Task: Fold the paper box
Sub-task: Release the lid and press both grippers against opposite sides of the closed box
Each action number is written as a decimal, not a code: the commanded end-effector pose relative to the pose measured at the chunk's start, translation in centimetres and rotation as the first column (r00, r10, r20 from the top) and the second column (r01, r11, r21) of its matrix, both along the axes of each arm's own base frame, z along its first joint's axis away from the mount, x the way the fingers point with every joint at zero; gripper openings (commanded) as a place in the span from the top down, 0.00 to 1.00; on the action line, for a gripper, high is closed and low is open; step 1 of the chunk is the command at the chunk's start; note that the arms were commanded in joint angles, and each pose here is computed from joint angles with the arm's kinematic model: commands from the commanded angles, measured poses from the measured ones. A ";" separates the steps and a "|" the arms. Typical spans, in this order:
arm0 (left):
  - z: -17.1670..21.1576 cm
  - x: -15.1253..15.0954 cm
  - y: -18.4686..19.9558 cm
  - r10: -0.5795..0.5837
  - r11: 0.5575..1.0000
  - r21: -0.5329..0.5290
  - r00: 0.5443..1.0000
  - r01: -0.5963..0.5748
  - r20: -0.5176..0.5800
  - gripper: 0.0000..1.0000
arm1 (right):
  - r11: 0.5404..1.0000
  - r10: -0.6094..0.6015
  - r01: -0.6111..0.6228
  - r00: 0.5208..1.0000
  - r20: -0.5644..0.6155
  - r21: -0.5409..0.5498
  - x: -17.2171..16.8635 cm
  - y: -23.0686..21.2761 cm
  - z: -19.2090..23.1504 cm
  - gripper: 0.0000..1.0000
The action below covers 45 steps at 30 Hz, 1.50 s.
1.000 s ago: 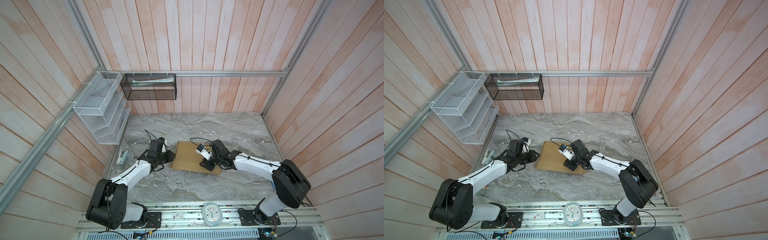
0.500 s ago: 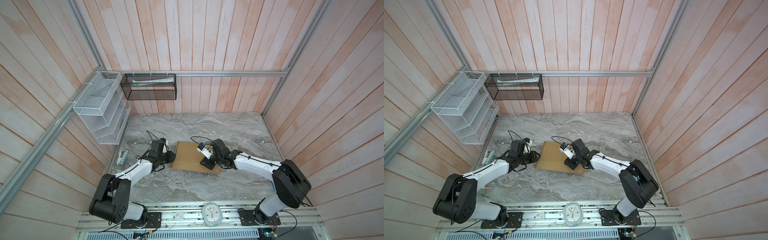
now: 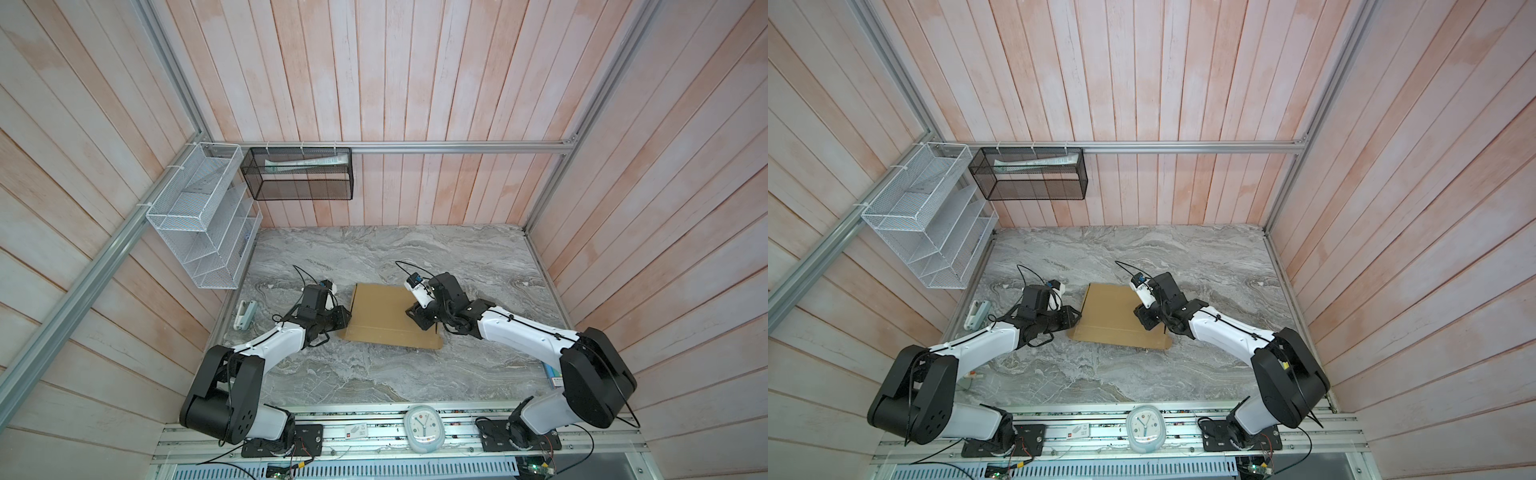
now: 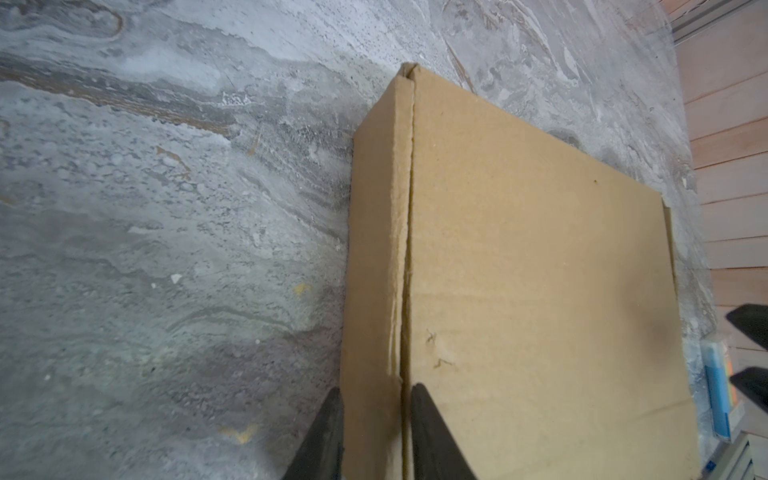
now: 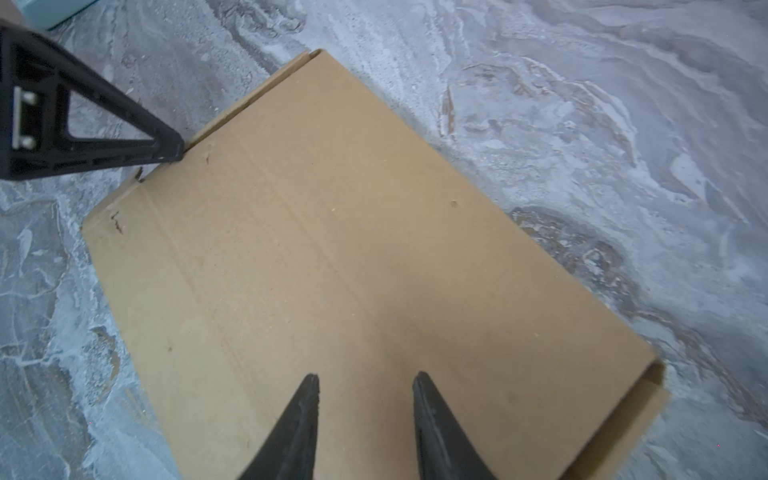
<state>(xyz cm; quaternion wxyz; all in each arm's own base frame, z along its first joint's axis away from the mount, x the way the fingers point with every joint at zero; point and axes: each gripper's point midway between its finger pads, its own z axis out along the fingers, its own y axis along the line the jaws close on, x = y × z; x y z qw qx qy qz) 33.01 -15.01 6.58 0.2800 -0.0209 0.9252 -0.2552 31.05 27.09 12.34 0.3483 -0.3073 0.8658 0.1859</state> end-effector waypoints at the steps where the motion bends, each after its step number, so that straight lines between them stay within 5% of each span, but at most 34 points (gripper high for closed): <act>1: -1.4 -0.7 0.2 -0.010 1.000 0.011 1.000 0.010 -0.027 0.69 | 0.993 -0.116 0.116 0.993 -0.024 0.008 0.1 -1.7 0.3 0.61; 18: -0.8 -0.7 0.0 -0.008 1.000 -0.010 1.000 0.008 -0.012 0.71 | 0.896 -0.413 0.439 0.881 -0.231 0.073 -1.8 -8.7 -2.2 0.52; 32: -0.5 -1.0 -0.5 -0.005 0.999 -0.037 1.000 0.005 -0.007 0.71 | 0.915 -0.319 0.379 0.891 -0.324 0.141 -0.3 -6.5 -4.3 0.53; 45: -0.7 -1.6 -2.5 -0.049 0.998 -0.035 0.999 0.049 -0.011 0.72 | 0.915 -0.287 0.363 0.892 -0.350 0.176 0.3 -5.3 -4.9 0.66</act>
